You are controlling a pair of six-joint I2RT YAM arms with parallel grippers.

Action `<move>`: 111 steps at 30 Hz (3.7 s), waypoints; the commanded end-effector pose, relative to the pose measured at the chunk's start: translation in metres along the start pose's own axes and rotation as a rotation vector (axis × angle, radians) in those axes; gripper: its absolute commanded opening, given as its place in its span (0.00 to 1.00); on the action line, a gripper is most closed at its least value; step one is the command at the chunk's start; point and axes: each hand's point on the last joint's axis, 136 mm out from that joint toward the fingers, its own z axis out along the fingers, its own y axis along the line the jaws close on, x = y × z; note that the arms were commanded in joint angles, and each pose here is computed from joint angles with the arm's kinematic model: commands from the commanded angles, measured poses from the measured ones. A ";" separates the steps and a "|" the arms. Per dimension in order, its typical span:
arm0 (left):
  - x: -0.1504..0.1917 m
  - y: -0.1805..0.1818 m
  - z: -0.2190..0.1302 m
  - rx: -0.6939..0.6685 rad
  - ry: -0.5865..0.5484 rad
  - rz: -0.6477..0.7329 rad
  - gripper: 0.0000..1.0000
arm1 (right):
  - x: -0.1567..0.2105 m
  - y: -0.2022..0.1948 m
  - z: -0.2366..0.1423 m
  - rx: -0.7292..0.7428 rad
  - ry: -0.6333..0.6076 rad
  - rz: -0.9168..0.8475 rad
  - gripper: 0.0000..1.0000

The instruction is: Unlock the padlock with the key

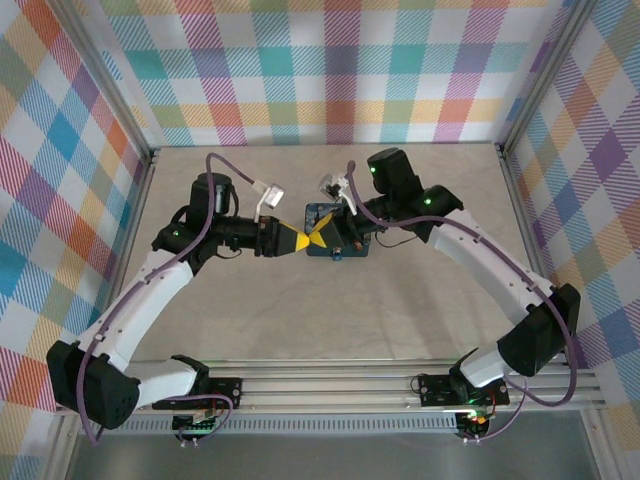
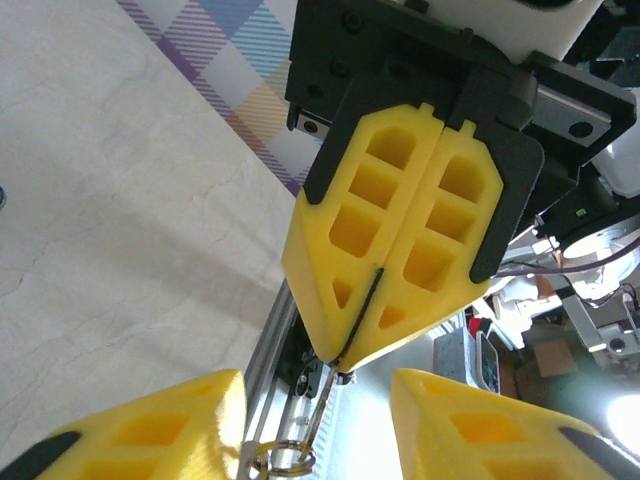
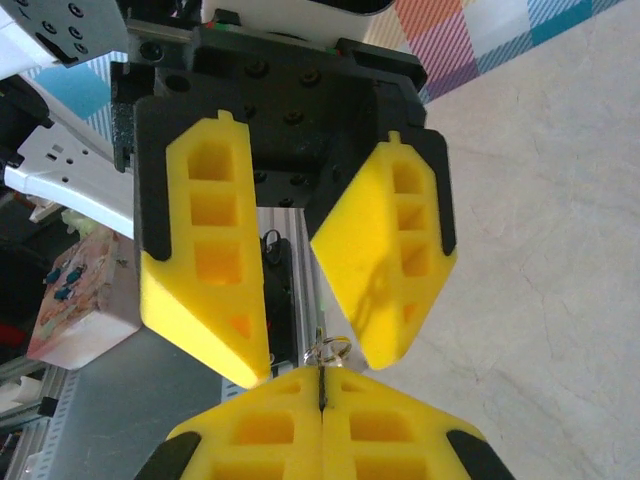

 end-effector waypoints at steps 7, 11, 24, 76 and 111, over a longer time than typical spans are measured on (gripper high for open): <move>-0.001 -0.010 0.003 0.043 0.032 0.026 0.04 | -0.013 -0.004 0.001 -0.044 -0.029 0.100 0.00; -0.002 0.000 0.005 0.005 0.030 -0.011 0.00 | -0.021 -0.025 0.001 0.059 -0.063 0.233 0.00; -0.019 0.050 0.016 -0.110 -0.120 -0.160 0.00 | -0.034 -0.059 -0.010 0.143 -0.202 0.727 0.49; -0.030 0.064 0.032 -0.062 -0.161 -0.272 0.00 | 0.005 -0.097 0.000 0.248 -0.227 1.097 0.04; -0.019 0.068 0.025 -0.049 -0.256 -0.385 0.46 | -0.008 -0.085 -0.002 0.153 -0.298 0.834 0.00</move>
